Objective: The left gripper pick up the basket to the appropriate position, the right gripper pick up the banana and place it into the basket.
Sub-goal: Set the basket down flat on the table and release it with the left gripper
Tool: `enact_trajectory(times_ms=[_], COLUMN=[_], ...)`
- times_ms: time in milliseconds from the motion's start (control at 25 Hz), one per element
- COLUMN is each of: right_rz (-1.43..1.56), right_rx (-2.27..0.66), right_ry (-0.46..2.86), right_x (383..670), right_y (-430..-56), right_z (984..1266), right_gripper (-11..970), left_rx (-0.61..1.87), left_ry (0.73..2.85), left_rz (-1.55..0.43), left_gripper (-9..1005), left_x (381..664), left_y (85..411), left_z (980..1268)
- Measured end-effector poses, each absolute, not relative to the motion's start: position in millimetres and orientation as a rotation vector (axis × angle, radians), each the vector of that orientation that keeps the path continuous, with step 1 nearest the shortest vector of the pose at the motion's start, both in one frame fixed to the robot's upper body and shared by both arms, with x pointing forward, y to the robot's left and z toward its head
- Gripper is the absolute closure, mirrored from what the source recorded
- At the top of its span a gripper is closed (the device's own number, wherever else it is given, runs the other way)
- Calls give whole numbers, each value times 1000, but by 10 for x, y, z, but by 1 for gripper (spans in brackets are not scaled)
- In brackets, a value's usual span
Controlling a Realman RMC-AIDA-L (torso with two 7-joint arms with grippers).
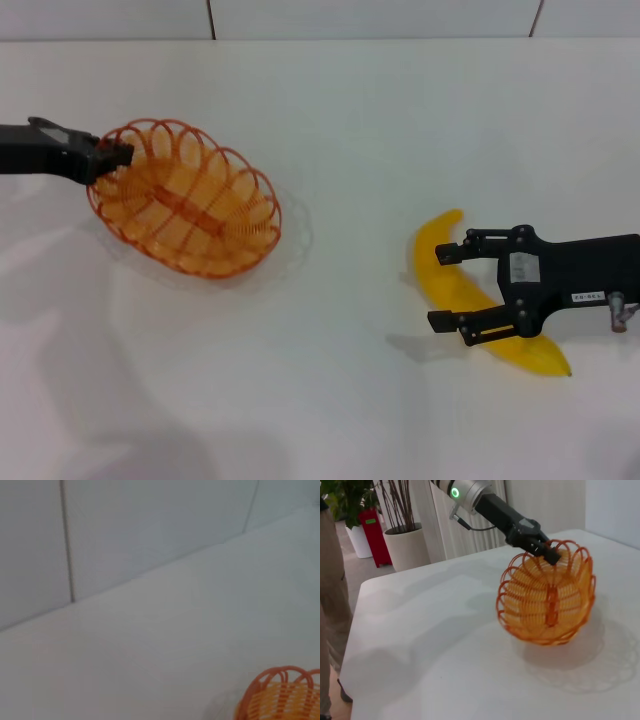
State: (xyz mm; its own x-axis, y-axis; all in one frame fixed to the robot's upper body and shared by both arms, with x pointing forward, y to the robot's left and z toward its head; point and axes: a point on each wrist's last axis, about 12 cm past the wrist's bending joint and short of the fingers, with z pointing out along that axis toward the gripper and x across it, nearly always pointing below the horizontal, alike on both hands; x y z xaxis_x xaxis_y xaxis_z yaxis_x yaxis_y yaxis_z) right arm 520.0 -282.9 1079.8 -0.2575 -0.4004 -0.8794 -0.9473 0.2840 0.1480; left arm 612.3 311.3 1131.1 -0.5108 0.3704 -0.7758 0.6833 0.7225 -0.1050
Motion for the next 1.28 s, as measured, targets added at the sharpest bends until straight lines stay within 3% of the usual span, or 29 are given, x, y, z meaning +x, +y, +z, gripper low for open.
enact_trajectory(times_ms=[760,1280], right_rz=[932,935], right_rx=[-1267,-1277], right_ry=[1812,1804], right_x=[5231,5249], right_y=[-2736,-2702], right_z=[10791,10802], right_gripper=[81,81], left_rx=[610,469], left_ry=[2029,2064], left_rz=[-658,-702], left_gripper=[907,908], left_x=[6072,5963], left_y=[2975,2956], left_z=[11007,10730])
